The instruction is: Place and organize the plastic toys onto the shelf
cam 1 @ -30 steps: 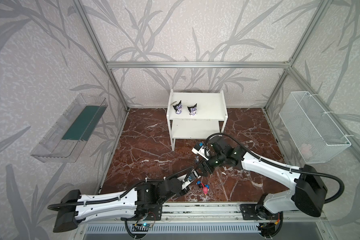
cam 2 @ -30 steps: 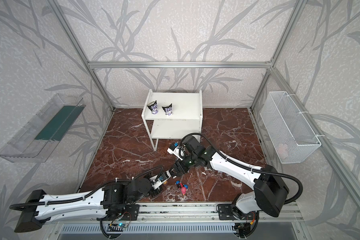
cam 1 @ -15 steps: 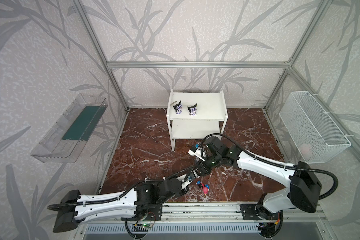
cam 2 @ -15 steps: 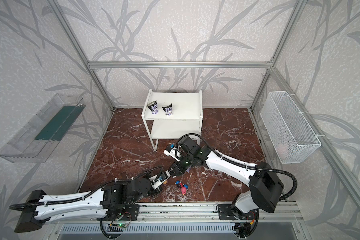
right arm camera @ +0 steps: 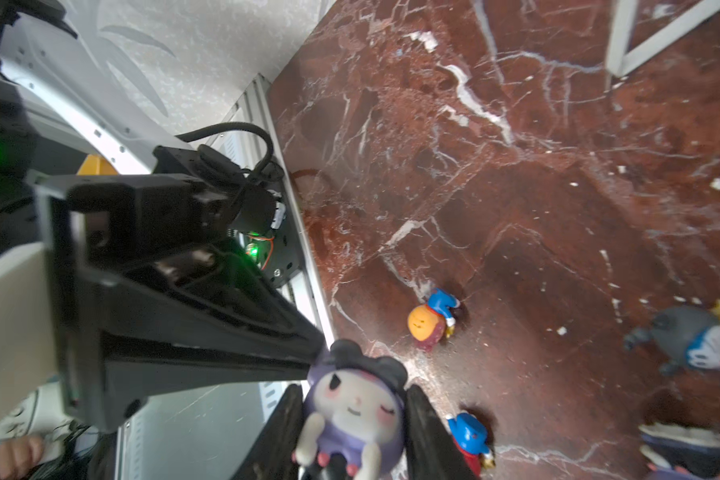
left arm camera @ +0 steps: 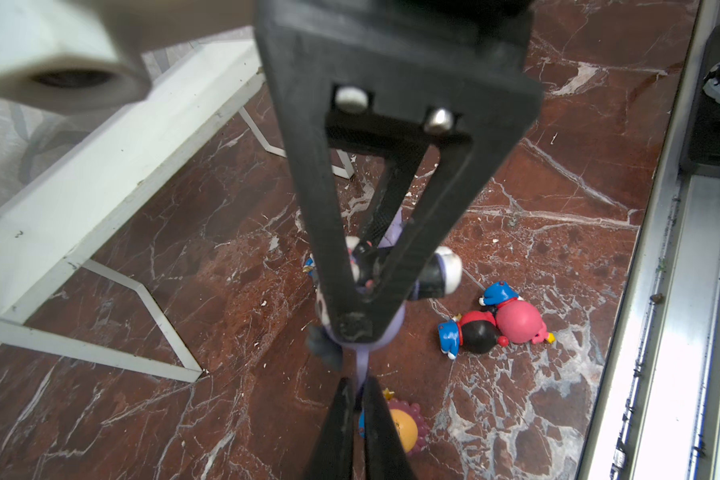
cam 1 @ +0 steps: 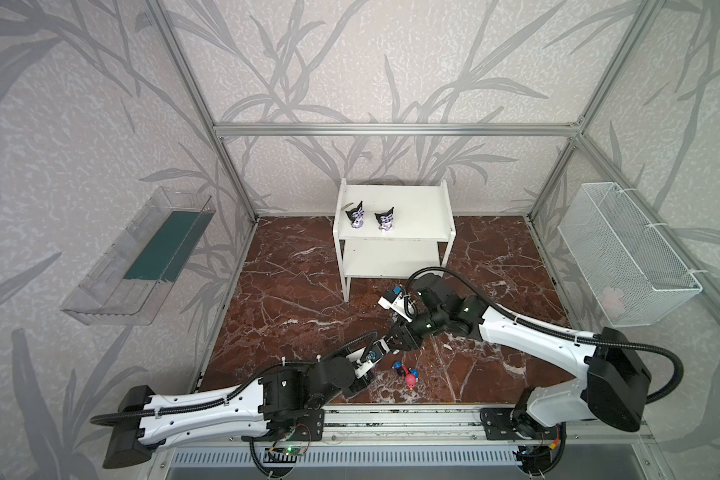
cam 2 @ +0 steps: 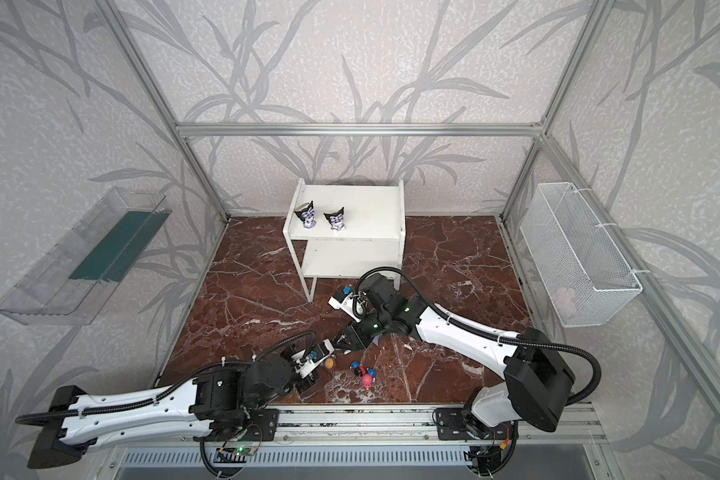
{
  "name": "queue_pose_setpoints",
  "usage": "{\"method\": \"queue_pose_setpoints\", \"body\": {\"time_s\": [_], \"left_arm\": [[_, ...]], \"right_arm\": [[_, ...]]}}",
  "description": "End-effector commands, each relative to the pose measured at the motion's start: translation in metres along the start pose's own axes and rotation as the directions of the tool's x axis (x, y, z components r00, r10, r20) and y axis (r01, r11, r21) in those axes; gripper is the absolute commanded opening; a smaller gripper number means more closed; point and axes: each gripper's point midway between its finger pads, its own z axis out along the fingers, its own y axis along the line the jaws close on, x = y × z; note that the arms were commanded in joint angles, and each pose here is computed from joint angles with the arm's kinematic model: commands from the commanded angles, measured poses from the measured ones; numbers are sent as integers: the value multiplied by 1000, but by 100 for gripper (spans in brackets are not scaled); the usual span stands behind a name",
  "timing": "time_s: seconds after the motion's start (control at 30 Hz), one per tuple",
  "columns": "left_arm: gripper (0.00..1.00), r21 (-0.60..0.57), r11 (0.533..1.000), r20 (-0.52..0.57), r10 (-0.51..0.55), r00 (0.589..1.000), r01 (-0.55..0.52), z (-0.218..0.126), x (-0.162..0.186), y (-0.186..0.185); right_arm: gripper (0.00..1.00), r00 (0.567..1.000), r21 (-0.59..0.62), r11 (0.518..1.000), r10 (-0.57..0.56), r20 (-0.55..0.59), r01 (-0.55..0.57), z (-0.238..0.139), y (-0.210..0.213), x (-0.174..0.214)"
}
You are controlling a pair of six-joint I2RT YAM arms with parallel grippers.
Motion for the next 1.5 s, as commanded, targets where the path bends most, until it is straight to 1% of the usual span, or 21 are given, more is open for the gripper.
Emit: {"method": "queue_pose_setpoints", "body": {"time_s": [0.0, 0.17, 0.3, 0.4, 0.47, 0.5, 0.57, 0.6, 0.7, 0.73, 0.8, 0.87, 0.93, 0.97, 1.03, 1.13, 1.23, 1.27, 1.3, 1.37, 1.47], "left_arm": [[22, -31, 998, 72, -43, 996, 46, -5, -16, 8], [40, -35, 995, 80, -86, 993, 89, -9, -18, 12], [54, -37, 981, 90, -186, 978, 190, -16, -23, 17], [61, -14, 954, 93, -296, 951, 298, -20, -26, 18], [65, 12, 924, 99, -381, 919, 382, -22, -29, 17], [68, 36, 903, 106, -430, 897, 429, -24, -31, 16], [72, 94, 848, 111, -530, 841, 522, -25, -37, 13], [73, 112, 823, 109, -568, 816, 557, -26, -39, 13], [77, 160, 720, 70, -690, 720, 675, -24, -44, 14], [77, 172, 670, 45, -738, 673, 722, -22, -45, 16], [77, 206, 555, -10, -823, 568, 806, -15, -48, 19], [76, 238, 404, -85, -897, 433, 883, -5, -53, 23], [76, 268, 267, -163, -934, 317, 926, 4, -60, 25], [76, 279, 211, -196, -942, 271, 937, 8, -64, 25], [75, 292, 121, -248, -949, 197, 949, 16, -73, 27], [70, 300, 19, -320, -940, 119, 954, 26, -82, 25], [62, 268, -53, -374, -926, 53, 962, 37, -78, 23], [57, 269, -82, -385, -923, 29, 960, 40, -77, 23], [49, 282, -111, -386, -922, 7, 953, 42, -77, 26], [47, 299, -146, -389, -921, -20, 943, 45, -76, 27], [42, 299, -166, -391, -920, -38, 940, 49, -72, 28]], "right_arm": [[33, 999, 36, 999, 29, 33, -30, -5, -10, 3], [33, 989, 27, 1000, -4, 145, 0, -11, -8, -8], [33, 961, 27, 998, -67, 268, 62, -20, -4, -17], [33, 919, 51, 992, -129, 371, 119, -30, -3, -24], [33, 884, 82, 985, -171, 435, 150, -37, -3, -28], [33, 864, 99, 981, -194, 464, 167, -41, -3, -30], [33, 818, 133, 970, -245, 521, 205, -49, -2, -33], [33, 801, 149, 965, -263, 537, 217, -52, -3, -33], [33, 756, 210, 947, -321, 571, 243, -60, -6, -34], [33, 741, 227, 942, -336, 581, 249, -62, -7, -34], [32, 712, 256, 929, -369, 598, 266, -66, -8, -32], [32, 688, 287, 918, -396, 608, 275, -70, -9, -31], [32, 653, 312, 906, -424, 628, 288, -75, -7, -31], [32, 641, 323, 900, -436, 632, 294, -77, -7, -30], [32, 627, 349, 888, -458, 630, 299, -78, -7, -29], [32, 608, 388, 871, -489, 625, 302, -81, -7, -28], [31, 584, 430, 850, -523, 621, 304, -84, -6, -28], [31, 580, 443, 844, -531, 618, 301, -85, -6, -28], [31, 575, 453, 839, -539, 615, 301, -85, -6, -28], [31, 571, 465, 833, -548, 612, 301, -86, -6, -28], [31, 570, 468, 830, -551, 609, 303, -85, -6, -28]]}}
